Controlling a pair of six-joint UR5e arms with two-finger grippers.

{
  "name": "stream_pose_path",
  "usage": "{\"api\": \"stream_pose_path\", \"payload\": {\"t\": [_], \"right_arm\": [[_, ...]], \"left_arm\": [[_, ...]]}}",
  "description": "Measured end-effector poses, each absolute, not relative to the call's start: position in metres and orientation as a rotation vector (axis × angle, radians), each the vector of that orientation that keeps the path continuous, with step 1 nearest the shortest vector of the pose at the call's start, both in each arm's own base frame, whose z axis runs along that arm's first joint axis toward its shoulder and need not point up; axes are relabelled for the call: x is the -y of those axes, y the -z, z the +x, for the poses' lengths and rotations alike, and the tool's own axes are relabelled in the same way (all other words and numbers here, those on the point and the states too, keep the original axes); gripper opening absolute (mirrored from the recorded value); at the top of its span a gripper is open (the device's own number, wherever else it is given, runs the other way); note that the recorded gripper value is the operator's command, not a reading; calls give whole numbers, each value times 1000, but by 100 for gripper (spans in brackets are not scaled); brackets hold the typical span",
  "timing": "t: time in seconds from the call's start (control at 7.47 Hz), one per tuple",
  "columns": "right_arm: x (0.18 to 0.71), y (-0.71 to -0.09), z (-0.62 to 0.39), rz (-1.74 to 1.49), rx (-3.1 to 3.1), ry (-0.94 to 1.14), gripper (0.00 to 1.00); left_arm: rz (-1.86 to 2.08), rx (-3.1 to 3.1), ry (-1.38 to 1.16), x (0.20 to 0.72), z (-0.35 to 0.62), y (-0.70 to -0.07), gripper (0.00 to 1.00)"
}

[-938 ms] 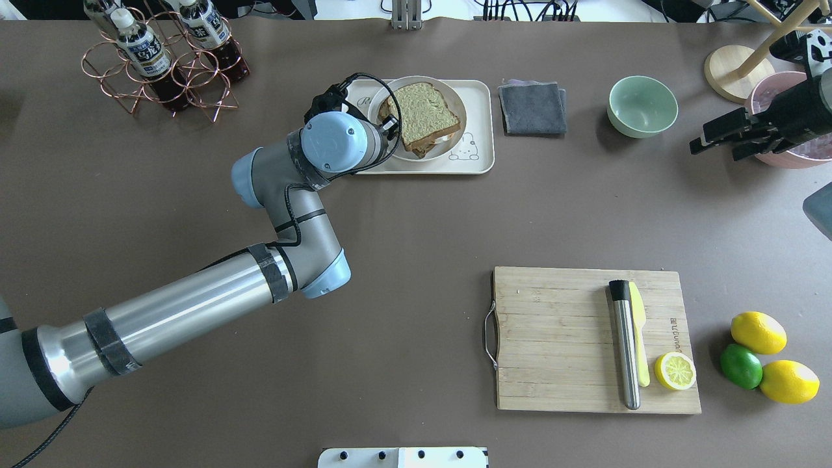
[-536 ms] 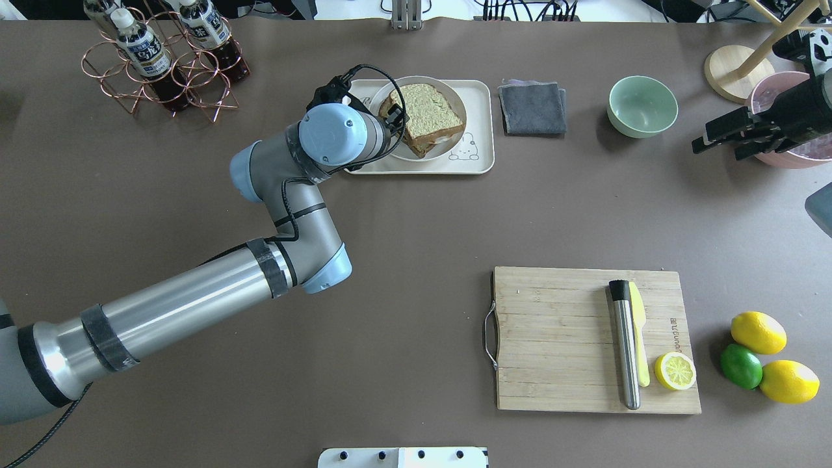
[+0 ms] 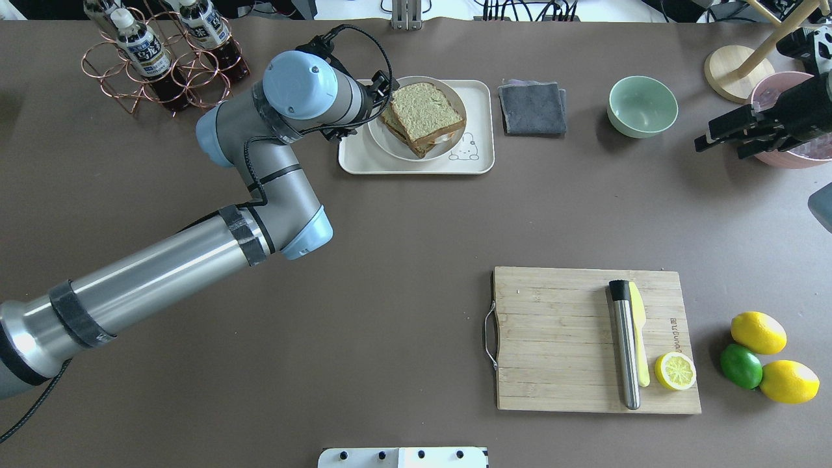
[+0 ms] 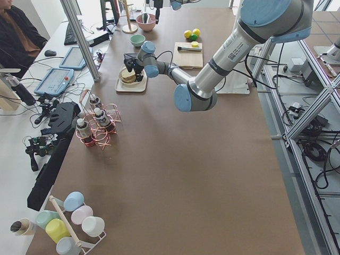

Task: Make sandwich and place on tray
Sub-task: 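Release the plate and retract the left arm away from the tray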

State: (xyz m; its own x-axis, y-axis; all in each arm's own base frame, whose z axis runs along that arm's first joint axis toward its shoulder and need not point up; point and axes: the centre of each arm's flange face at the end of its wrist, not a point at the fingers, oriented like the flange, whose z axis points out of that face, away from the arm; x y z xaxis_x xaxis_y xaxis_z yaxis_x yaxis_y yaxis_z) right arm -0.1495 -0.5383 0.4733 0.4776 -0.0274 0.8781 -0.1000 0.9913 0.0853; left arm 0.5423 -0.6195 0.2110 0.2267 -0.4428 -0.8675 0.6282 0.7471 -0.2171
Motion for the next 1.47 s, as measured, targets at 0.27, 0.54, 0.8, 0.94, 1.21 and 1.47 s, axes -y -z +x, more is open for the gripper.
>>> {"api": "stream_pose_path", "payload": {"t": [0.27, 0.54, 0.8, 0.94, 1.21, 1.47], "right_arm": [[538, -476, -139, 156, 1064, -44, 100], [544, -480, -112, 202, 1052, -61, 100], [548, -480, -98, 255, 1031, -80, 100], [547, -481, -96, 262, 1024, -85, 100], [546, -483, -95, 256, 1020, -89, 100], [540, -498, -95, 222, 1014, -94, 100]], "left_arm": [[293, -1083, 554, 622, 485, -225, 98], [369, -1057, 422, 604, 420, -261, 98], [415, -1072, 410, 593, 377, -264, 98], [426, -1078, 416, 591, 367, -263, 98], [429, -1077, 423, 573, 340, -284, 98], [368, -1078, 344, 551, 296, -321, 98]]}}
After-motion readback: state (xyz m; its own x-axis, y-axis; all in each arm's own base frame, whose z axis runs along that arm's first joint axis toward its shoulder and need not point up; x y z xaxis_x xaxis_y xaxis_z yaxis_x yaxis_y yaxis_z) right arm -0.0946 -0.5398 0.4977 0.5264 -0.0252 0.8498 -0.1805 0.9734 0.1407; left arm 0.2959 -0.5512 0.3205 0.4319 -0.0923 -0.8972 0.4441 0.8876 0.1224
